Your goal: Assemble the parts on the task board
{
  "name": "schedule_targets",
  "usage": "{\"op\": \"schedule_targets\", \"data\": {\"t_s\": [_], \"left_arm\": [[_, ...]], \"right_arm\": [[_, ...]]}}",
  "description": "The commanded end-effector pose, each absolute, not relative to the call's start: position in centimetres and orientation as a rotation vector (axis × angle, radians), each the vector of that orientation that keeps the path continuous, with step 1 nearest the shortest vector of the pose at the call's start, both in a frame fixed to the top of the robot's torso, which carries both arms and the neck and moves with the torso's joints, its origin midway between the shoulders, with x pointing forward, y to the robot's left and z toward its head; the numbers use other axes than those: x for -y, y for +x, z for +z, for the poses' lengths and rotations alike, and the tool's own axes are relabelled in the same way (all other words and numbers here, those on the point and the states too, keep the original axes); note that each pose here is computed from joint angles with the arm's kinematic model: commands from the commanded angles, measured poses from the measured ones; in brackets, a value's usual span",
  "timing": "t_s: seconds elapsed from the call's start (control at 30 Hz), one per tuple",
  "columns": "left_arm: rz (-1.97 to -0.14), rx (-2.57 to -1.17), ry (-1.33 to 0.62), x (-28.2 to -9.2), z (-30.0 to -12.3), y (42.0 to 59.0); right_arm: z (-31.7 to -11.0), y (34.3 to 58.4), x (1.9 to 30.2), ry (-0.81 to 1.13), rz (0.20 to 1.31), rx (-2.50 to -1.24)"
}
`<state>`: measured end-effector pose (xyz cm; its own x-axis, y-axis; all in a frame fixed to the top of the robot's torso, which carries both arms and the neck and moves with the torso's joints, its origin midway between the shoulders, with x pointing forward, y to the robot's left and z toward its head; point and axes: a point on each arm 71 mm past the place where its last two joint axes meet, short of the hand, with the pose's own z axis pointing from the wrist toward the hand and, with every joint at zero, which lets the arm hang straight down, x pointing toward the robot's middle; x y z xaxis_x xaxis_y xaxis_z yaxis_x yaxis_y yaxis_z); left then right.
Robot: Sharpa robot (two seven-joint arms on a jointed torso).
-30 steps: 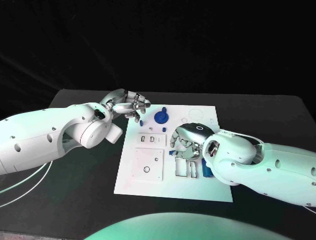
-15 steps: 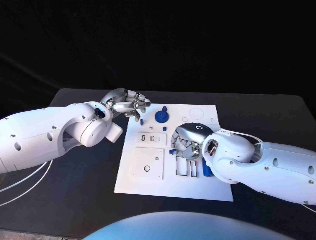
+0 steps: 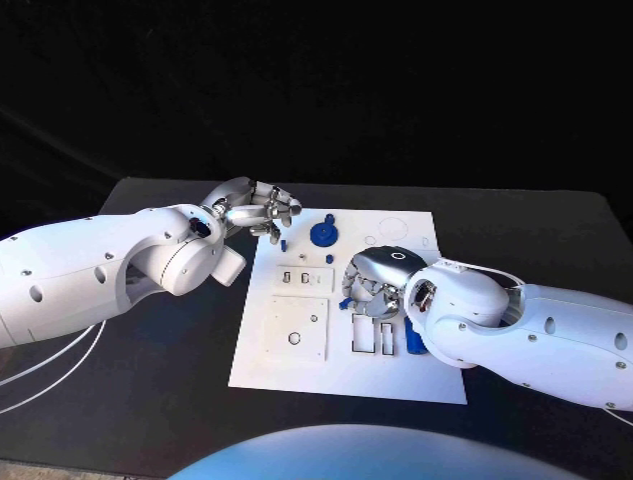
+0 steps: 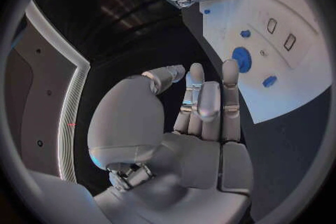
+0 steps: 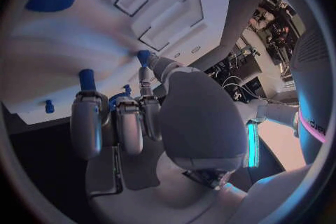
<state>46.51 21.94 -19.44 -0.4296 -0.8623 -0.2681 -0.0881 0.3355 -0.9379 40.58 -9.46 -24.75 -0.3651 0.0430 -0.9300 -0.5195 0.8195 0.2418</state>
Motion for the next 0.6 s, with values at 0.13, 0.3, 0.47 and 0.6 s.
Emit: {"op": "schedule_targets", "data": {"t_s": [0.13,0.3,0.47,0.6], "left_arm": [[-1.182,-1.772,-0.852,-21.85,-19.41,46.50],[-1.181,-1.773,-0.852,-21.85,-19.43,46.51],[-1.181,-1.774,-0.853,-21.86,-19.43,46.52],[-1.180,-1.774,-0.853,-21.87,-19.44,46.54]], "right_arm": [[-25.04,40.67,9.53,-0.389,0.580,-1.871],[-25.16,40.77,9.54,-0.401,0.570,-1.877],[-25.27,40.83,9.43,-0.410,0.570,-1.880],[-25.34,40.84,9.33,-0.415,0.573,-1.880]]}}
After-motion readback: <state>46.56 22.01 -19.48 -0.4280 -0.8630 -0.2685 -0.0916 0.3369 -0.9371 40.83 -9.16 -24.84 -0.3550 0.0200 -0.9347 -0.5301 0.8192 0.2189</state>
